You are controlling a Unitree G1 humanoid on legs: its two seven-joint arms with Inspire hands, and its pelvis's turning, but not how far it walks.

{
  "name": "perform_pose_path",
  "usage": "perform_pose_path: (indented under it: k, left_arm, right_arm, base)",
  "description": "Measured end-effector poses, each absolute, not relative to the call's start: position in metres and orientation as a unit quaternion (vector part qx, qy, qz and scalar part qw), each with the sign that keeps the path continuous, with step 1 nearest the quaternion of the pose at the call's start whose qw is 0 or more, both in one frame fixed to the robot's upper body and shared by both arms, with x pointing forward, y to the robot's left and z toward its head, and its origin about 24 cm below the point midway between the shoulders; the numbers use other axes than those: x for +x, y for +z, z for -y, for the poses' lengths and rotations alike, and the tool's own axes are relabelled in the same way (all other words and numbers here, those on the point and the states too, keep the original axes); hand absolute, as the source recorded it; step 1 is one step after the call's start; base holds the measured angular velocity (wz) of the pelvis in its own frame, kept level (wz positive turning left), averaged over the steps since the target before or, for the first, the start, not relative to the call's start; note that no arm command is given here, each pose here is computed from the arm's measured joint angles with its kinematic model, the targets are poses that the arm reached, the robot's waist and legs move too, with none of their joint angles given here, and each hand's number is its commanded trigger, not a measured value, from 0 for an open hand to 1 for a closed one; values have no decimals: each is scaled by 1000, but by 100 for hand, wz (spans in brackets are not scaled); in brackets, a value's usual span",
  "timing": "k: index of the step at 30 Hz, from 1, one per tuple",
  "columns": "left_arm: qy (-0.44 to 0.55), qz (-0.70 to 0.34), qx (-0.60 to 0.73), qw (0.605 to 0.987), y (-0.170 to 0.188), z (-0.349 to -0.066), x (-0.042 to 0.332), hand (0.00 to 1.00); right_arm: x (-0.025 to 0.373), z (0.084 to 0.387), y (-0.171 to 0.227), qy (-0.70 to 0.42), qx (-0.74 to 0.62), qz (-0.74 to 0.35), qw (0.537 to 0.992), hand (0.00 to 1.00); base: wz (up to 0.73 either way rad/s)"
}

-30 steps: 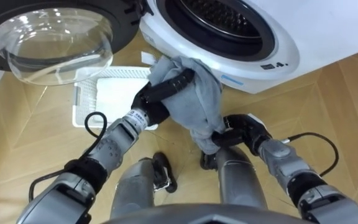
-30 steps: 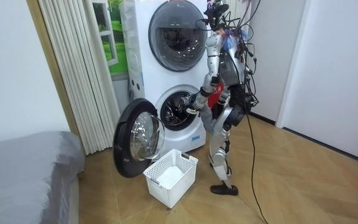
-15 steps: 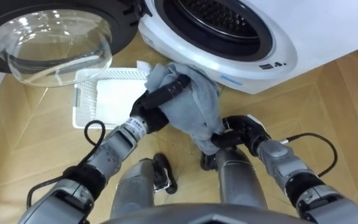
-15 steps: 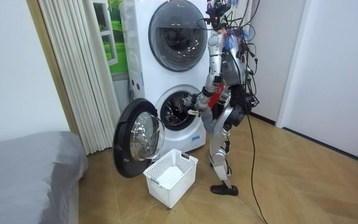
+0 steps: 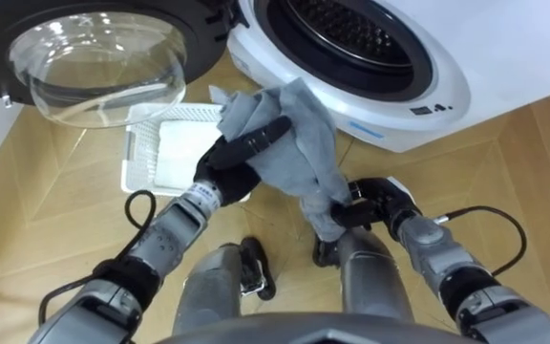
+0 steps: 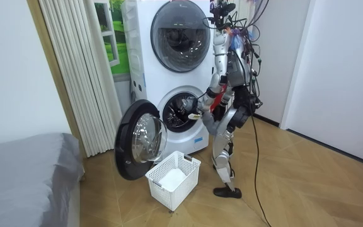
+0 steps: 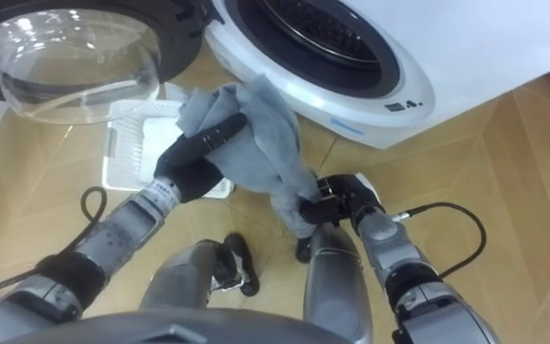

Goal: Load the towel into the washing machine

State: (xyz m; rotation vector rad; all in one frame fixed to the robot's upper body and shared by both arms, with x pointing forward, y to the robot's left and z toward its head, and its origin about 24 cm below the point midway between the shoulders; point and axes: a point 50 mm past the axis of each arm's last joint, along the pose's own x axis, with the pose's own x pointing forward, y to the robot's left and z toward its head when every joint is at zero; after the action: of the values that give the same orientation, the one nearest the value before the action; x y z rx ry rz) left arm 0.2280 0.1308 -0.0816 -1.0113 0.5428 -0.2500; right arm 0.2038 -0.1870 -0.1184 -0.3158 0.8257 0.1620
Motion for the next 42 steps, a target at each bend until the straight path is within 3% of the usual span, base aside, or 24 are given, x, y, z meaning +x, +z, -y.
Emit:
perform_pose_path:
  k: [7,18,38,42]
  left_arm:
    - [-50,-289,-369,882,-92,-152,225,0]
    - [-3,-352,-175,920,-107,-166,211,0]
    - [4,-376,-111,920,-116,-177,197,0]
    - [13,-381,-107,918,-118,-180,194,0]
  right_arm:
    - [201,199,-121,31,-118,-410,904,100]
    - [216,224,-110,-52,-55,-401,913,100]
    - [249,258,-82,-190,116,-342,913,100]
    - [250,277,-74,-217,140,-334,906,100]
  base:
    - [1]
    - [12]
    - [7]
    - [0]
